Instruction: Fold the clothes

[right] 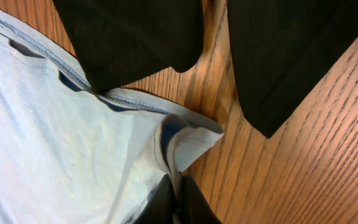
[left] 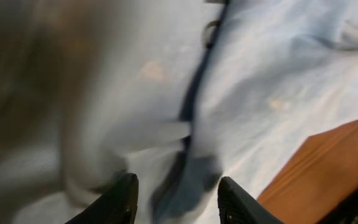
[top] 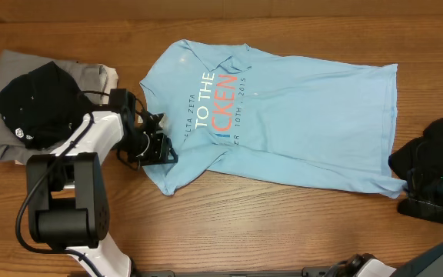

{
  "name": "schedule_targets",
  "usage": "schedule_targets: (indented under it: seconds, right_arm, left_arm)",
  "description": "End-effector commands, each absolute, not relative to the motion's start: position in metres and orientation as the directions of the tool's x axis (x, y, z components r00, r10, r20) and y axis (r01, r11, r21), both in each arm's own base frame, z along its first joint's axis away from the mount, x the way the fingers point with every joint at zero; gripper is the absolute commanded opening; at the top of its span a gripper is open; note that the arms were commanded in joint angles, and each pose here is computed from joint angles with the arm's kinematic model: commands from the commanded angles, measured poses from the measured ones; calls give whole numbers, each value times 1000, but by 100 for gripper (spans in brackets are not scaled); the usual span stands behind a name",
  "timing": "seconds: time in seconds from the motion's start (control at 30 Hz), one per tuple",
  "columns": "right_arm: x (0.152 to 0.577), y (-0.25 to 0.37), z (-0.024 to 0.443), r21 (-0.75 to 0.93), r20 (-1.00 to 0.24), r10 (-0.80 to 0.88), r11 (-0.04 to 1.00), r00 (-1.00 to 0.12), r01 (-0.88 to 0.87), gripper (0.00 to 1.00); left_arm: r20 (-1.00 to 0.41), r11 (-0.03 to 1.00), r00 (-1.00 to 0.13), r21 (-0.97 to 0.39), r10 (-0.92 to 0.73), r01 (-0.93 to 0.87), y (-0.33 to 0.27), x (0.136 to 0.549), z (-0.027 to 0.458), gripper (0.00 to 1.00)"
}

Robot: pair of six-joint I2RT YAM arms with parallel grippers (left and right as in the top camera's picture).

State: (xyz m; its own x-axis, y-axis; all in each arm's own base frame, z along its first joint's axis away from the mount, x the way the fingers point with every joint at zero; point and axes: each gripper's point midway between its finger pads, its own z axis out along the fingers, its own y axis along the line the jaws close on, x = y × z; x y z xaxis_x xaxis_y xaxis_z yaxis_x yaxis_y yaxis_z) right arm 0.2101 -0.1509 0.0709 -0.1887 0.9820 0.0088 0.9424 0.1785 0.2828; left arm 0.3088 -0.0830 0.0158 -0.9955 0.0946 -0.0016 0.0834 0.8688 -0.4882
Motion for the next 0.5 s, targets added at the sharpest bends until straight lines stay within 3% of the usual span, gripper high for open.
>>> schedule_targets:
  seconds: [0.0, 0.17, 0.37, 0.47]
  right_arm:
    - [210, -150, 69, 282, 13, 982, 179, -190, 942, 4]
    - [210, -150, 69, 282, 13, 982, 179, -190, 942, 4]
    - [210, -150, 69, 282, 13, 982, 179, -190, 942, 4]
    - [210, -150, 69, 282, 13, 982, 179, -190, 942, 4]
  left_arm:
    - [2, 829, -992, -549, 125, 103, -99, 302, 16, 45]
    - [22, 828, -990, -551, 142, 106, -103, 287, 4, 44]
    - [23, 829, -990, -551, 136, 101, -101, 283, -2, 24]
    - [7, 830, -990, -546, 137, 112, -100, 289, 0, 21]
